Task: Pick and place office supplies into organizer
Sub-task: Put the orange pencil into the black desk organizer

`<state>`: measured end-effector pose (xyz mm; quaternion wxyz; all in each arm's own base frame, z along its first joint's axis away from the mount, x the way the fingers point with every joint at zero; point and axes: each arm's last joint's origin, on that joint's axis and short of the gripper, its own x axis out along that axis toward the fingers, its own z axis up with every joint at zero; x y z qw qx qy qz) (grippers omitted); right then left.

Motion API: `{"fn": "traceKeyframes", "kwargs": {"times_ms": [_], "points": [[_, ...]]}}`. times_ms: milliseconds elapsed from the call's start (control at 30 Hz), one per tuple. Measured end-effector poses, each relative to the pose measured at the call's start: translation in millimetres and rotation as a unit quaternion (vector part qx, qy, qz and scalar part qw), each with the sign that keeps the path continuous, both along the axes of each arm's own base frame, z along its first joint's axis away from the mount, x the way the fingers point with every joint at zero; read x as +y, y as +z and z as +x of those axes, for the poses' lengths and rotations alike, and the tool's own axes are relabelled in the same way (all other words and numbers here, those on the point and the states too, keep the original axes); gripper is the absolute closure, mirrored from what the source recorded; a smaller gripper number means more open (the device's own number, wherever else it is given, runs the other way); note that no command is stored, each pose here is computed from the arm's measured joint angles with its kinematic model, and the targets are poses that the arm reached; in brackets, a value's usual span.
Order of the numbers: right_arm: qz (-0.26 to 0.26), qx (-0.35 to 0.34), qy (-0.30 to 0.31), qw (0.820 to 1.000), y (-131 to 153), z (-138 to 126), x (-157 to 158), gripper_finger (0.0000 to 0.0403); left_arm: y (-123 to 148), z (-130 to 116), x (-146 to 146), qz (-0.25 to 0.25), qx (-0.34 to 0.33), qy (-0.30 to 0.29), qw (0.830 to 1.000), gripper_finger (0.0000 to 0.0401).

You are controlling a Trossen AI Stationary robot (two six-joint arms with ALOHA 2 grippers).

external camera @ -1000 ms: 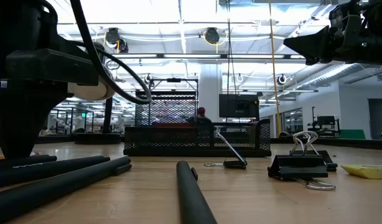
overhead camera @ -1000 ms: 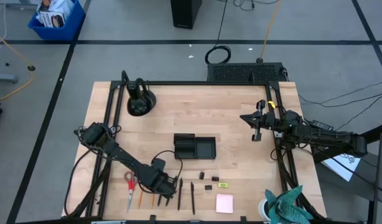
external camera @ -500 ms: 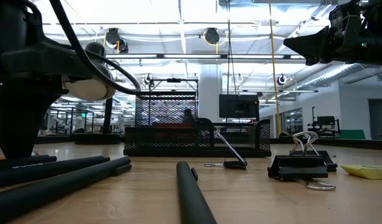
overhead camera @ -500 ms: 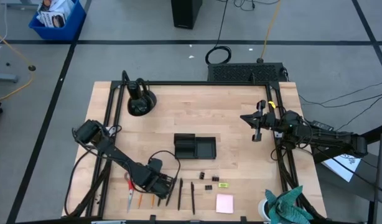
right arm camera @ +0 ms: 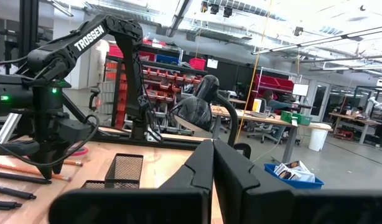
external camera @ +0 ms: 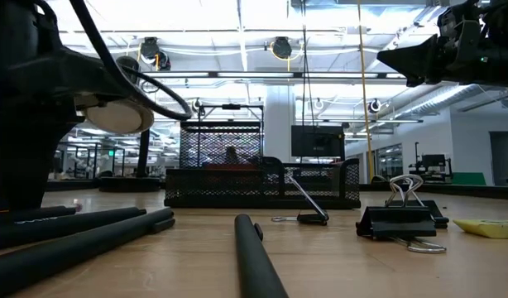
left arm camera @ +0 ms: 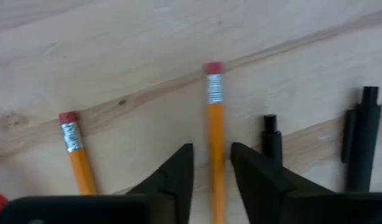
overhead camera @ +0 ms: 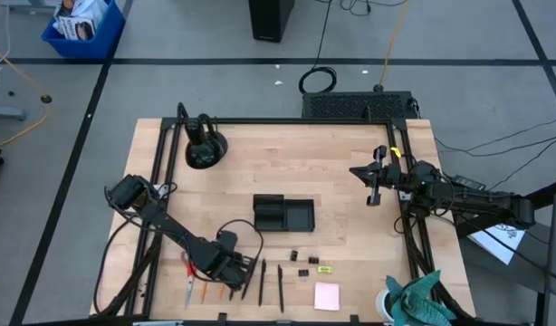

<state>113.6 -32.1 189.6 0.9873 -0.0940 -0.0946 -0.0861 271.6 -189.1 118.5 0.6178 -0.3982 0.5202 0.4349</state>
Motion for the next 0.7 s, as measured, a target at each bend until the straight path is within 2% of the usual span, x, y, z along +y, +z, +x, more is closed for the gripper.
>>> {"fn": "traceKeyframes", "kwargs": {"times_ms": [367,700], "points": [[0.0,0.0,0.0,1.0,0.0,0.0,0.0,0.0399,0.0,1.8,-1.5,0.012,-0.016,-0.04,0.999,0.039],[0.0,0.0,0.0,1.0,0.0,0.0,0.0,0.0399,2.1,-4.1,-5.7,0.082,-0.053,-0.082,0.992,0.0385]]}}
